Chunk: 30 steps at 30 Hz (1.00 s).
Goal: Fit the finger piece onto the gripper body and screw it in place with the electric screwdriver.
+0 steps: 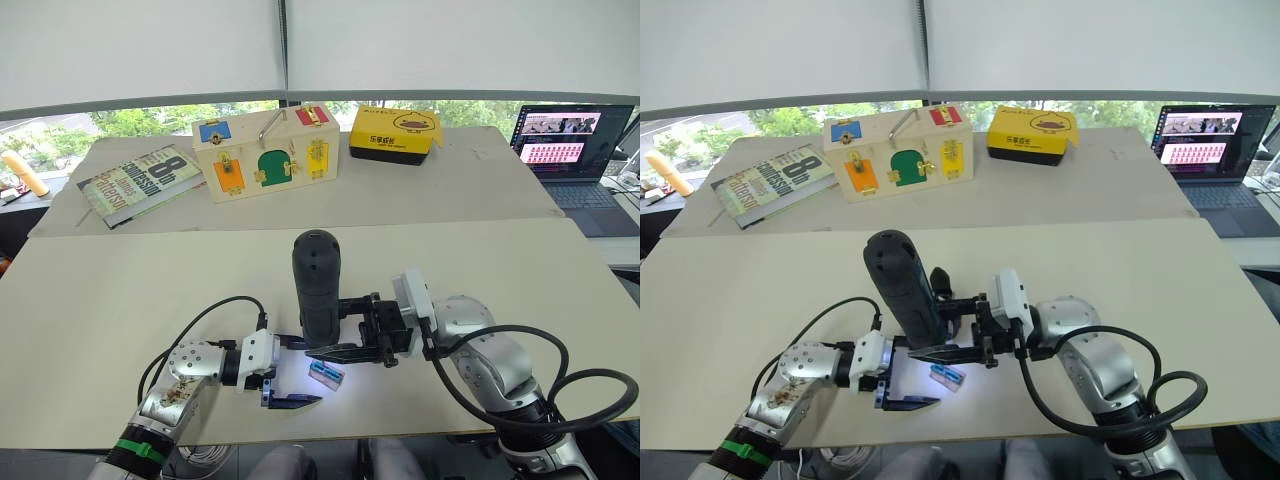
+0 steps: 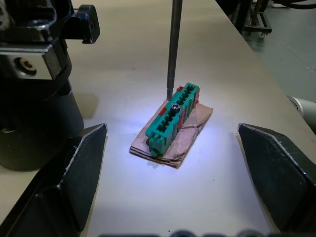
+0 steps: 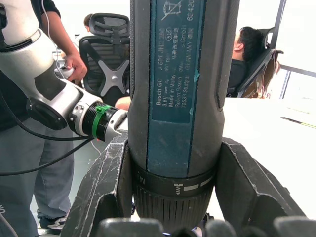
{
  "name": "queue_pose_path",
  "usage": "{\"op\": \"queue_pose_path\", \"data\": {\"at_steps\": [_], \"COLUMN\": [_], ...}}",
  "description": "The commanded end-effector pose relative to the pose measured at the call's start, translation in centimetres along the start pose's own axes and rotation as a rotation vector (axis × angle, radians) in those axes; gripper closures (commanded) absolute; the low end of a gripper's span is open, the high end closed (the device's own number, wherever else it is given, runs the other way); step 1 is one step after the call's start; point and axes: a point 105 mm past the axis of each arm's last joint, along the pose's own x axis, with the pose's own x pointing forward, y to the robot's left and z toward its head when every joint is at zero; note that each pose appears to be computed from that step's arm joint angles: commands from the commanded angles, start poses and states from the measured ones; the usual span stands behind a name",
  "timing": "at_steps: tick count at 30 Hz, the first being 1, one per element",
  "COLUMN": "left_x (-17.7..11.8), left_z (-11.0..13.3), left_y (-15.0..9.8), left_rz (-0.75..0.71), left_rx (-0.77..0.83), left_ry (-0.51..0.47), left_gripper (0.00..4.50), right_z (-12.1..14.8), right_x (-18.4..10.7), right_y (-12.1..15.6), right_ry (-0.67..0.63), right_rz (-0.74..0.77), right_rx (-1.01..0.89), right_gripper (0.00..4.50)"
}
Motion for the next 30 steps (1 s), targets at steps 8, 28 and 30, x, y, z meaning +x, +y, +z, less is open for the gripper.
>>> {"op": "queue_pose_path", "data": {"at_steps": [8, 28, 30], "left_x": [0.99, 1.06, 1.05], "left_z": [-2.49, -2.51, -2.54], "left_y": [-1.41, -1.65, -1.65], "left_rz": [-0.04, -0.041, -0.04], "left_rx": [-0.102, -0.108, -0.108], "left_ry": [0.066, 0.066, 0.067], "left_gripper": [0.01, 0.01, 0.01], "right_z": [1.12, 0.85, 0.84], "right_x": [0.27, 0.44, 0.43], "right_y": [0.17, 0.36, 0.38], "right_ry": [-0.033, -0.02, -0.019], "right_rz": [0.024, 0.023, 0.023], "right_rx": [-0.042, -0.031, -0.029], "right_gripper": [2.6, 2.6, 2.6]}}
